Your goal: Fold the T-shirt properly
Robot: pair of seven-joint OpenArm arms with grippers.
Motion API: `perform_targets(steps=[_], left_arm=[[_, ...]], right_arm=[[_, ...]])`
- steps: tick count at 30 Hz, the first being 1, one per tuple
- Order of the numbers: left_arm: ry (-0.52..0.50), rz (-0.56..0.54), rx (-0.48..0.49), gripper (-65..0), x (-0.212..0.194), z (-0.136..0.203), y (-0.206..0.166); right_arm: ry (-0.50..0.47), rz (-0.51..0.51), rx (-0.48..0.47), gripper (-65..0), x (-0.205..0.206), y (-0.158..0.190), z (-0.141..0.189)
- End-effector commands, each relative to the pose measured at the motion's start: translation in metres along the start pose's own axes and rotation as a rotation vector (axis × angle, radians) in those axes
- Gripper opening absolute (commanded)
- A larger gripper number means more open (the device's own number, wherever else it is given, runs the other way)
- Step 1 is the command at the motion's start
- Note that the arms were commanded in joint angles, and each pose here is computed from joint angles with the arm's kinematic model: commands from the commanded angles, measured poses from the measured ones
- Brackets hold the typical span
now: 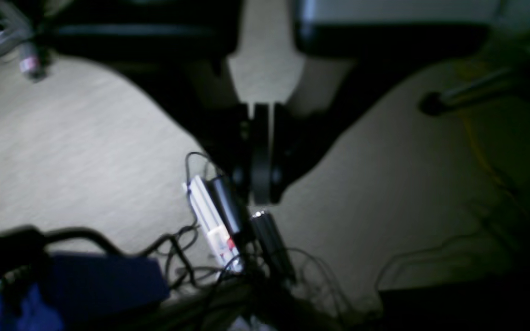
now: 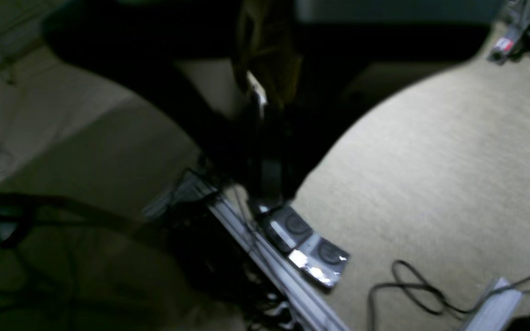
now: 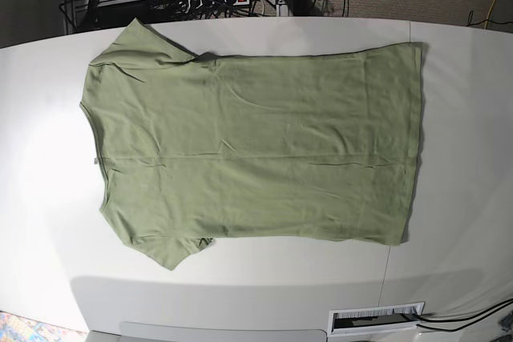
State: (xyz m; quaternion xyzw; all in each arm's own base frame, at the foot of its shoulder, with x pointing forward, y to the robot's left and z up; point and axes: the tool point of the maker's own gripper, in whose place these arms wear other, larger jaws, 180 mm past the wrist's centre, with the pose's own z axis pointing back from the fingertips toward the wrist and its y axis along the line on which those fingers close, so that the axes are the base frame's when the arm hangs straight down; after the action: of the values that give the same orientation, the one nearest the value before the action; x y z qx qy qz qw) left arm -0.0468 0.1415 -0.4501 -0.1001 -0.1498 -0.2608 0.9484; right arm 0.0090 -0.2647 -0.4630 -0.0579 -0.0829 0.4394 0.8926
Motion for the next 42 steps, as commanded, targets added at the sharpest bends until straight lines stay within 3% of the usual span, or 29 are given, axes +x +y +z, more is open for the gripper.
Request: perform_targets(steps=[1, 7, 14, 23, 29, 33, 35, 37, 39, 42], left_arm=[[-0.02, -0.026, -0.001, -65.0, 0.007, 0.01, -0.002], [-0.023, -0.205, 0.13, -65.0, 0.039, 0.044, 0.02], [-0.149, -0.344, 0.269, -65.0, 0.101, 0.074, 0.041], [-0.318, -0.434, 0.331, -65.0, 0.158, 0.085, 0.058], [-0.365, -0.506, 0.36, -65.0, 0.182, 0.078, 0.077], [-0.348, -0.601, 0.296, -65.0, 0.182, 0.069, 0.075], [-0.328, -0.681, 0.263, -56.6, 0.175, 0.064, 0.076], [-0.302, -0.753, 0.255, -48.2, 0.168, 0.061, 0.081], [-0.275, -0.794, 0.275, -46.4, 0.165, 0.06, 0.093], [-0.248, -0.838, 0.294, -46.4, 0.165, 0.058, 0.11]], right_arm=[[-0.015, 0.016, -0.024, -65.0, 0.004, -0.009, 0.007], [-0.089, 0.021, -0.132, -65.0, 0.03, -0.041, 0.043], [-0.147, 0.036, -0.263, -65.0, 0.061, -0.077, 0.086], [-0.18, 0.117, -0.371, -65.0, 0.083, -0.097, 0.108], [-0.176, 0.143, -0.426, -65.0, 0.087, -0.111, 0.111], [-0.171, 0.136, -0.454, -65.0, 0.09, -0.12, 0.112], [-0.168, 0.135, -0.458, -64.8, 0.09, -0.121, 0.112], [-0.168, 0.135, -0.458, -55.5, 0.09, -0.121, 0.112], [-0.164, 0.143, -0.466, -51.3, 0.089, -0.122, 0.113], [-0.149, 0.171, -0.493, -51.2, 0.088, -0.126, 0.115]])
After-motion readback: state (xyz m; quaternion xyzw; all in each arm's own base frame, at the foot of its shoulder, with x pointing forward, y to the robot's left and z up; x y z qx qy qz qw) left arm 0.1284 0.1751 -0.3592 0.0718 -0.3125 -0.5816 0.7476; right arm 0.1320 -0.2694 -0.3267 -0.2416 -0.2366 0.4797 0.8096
